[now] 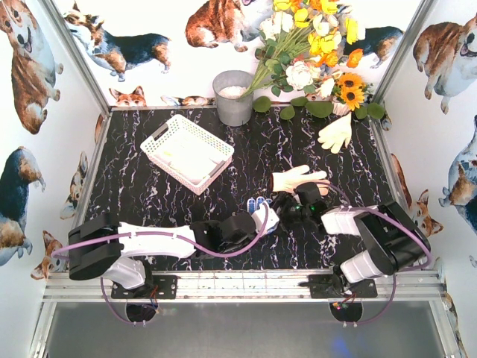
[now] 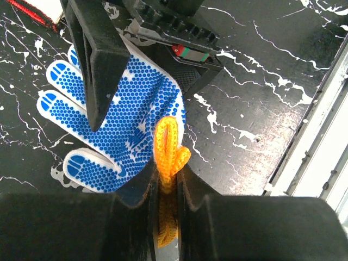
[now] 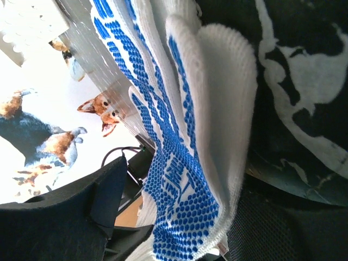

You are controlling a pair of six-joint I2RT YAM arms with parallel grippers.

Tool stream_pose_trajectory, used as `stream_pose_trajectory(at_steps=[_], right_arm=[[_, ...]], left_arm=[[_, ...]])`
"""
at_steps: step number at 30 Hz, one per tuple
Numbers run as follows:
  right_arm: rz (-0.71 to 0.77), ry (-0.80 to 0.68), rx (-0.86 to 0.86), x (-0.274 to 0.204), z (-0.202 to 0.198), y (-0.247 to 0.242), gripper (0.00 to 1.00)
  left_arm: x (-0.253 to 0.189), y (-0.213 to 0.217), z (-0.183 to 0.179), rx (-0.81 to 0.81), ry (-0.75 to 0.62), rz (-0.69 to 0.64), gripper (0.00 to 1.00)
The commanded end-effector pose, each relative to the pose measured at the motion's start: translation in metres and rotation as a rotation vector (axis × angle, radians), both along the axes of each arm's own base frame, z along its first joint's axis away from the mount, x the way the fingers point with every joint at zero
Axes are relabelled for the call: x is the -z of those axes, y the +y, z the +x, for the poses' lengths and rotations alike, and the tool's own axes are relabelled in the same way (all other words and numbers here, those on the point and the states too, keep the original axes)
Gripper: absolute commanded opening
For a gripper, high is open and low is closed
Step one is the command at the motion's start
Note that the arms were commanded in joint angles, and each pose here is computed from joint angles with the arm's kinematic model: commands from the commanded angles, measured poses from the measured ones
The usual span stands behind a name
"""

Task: Put the gloves into the storage basket
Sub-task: Pick up the glove from the center of the board, then place the glove in the bin.

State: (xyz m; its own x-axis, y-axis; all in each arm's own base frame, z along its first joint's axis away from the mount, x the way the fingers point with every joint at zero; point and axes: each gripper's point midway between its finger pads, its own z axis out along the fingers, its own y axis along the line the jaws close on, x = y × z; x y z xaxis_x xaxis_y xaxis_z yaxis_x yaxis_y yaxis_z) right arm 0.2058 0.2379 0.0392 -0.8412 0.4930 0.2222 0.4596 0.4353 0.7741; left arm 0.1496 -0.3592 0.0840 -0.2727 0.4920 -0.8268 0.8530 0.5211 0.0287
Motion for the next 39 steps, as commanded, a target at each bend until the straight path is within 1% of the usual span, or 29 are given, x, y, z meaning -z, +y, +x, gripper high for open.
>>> stream_pose_trajectory(at_steps=[1, 2, 5, 8, 12, 15, 19, 22, 23, 26, 29, 31, 34, 35, 36, 39], right_arm=[[0.017, -0.057, -0.012, -0.003, 0.012, 0.009, 0.65], [0.021, -0.06, -0.02, -0.004, 0.012, 0.011, 0.65], [0.026, -0.061, -0.035, -0.004, 0.013, 0.015, 0.55], [0.026, -0.07, -0.034, -0.002, 0.015, 0.016, 0.5], [0.019, -0.074, -0.045, -0.001, 0.016, 0.017, 0.49], [0.016, -0.078, -0.062, 0.0, 0.017, 0.021, 0.49], [0.02, -0.081, -0.067, -0.001, 0.019, 0.025, 0.46], [0.032, -0.095, -0.067, -0.004, 0.021, 0.027, 0.42], [0.035, -0.099, -0.07, -0.006, 0.021, 0.028, 0.4], [0.025, -0.1, -0.085, -0.006, 0.02, 0.029, 0.25], [0.012, -0.109, -0.094, -0.007, 0.019, 0.028, 0.1], [0.004, -0.13, -0.081, -0.012, 0.02, 0.026, 0.0], [-0.017, -0.181, -0.057, -0.026, 0.022, 0.021, 0.0], [-0.027, -0.194, -0.055, -0.03, 0.023, 0.02, 0.0], [-0.039, -0.205, -0.057, -0.035, 0.023, 0.018, 0.0], [-0.065, -0.26, -0.083, -0.057, 0.024, 0.016, 0.0]], left_arm=[[-0.008, 0.0, -0.004, 0.012, 0.004, -0.022, 0.0], [-0.009, 0.0, -0.004, 0.012, 0.003, -0.025, 0.0], [-0.012, -0.002, -0.005, 0.017, 0.008, -0.032, 0.0], [-0.012, -0.001, -0.005, 0.014, 0.009, -0.026, 0.0], [-0.018, 0.002, -0.007, 0.015, 0.009, -0.045, 0.0], [-0.019, 0.006, -0.006, 0.014, 0.001, -0.018, 0.0], [-0.021, 0.009, -0.008, 0.024, 0.001, -0.016, 0.0], [-0.024, 0.008, -0.014, 0.04, 0.026, -0.035, 0.0], [-0.025, 0.008, -0.015, 0.044, 0.032, -0.04, 0.0], [-0.025, 0.013, -0.016, 0.045, 0.032, -0.025, 0.0], [-0.024, 0.029, -0.011, 0.004, 0.005, 0.022, 0.0], [-0.03, 0.036, -0.011, 0.003, -0.003, 0.025, 0.0], [-0.033, 0.035, -0.022, 0.063, 0.034, 0.037, 0.0], [-0.045, 0.026, -0.025, 0.091, 0.046, 0.017, 0.0], [-0.048, 0.021, -0.029, 0.112, 0.068, 0.027, 0.0], [-0.049, 0.013, -0.036, 0.145, 0.113, 0.039, 0.0]])
